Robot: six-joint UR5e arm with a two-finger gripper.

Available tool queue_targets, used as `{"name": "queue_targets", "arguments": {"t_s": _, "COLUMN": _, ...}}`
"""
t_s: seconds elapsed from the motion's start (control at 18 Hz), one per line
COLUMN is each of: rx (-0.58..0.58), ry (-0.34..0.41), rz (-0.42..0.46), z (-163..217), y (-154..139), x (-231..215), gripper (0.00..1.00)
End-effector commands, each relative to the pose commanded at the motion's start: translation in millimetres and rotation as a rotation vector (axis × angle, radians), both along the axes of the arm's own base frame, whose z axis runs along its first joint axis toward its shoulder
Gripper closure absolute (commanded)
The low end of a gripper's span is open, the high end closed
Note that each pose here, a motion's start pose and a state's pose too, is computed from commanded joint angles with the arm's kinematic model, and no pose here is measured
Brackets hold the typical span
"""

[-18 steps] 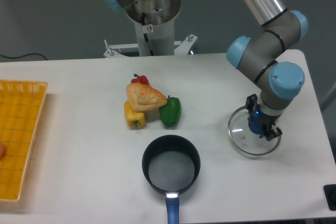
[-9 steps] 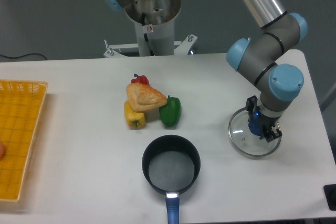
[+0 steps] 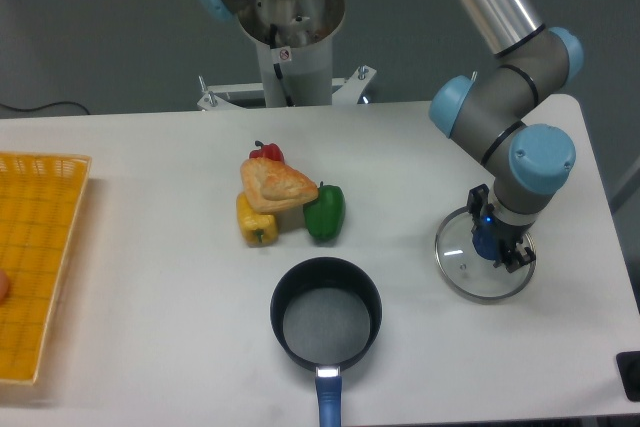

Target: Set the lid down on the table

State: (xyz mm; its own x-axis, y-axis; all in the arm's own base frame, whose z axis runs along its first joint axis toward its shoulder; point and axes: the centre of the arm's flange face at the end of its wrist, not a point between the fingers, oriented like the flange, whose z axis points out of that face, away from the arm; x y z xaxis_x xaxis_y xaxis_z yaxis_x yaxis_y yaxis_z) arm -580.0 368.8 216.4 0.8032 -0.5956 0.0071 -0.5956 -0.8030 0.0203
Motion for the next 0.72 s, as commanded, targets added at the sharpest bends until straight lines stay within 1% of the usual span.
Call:
{"name": "queue_targets", "arguments": {"t_s": 0.33, "rx": -0.003, "ry": -0.002, "rz": 0.0, "z": -2.6, "y": 1.6, "x": 1.2, "gripper": 0.36}}
{"name": "queue_targets", "arguments": {"t_s": 0.56, "rx": -0.004, "ry": -0.005, "rz": 0.0, "z": -5.7, "y": 2.3, "x": 2.2, "gripper": 0.34}}
{"name": "queue_targets", "arguments": {"t_s": 0.72, "rx": -0.001, "ry": 0.005, "rz": -0.003, "z": -6.2, "y": 3.1, "x": 2.6, "gripper": 0.34}}
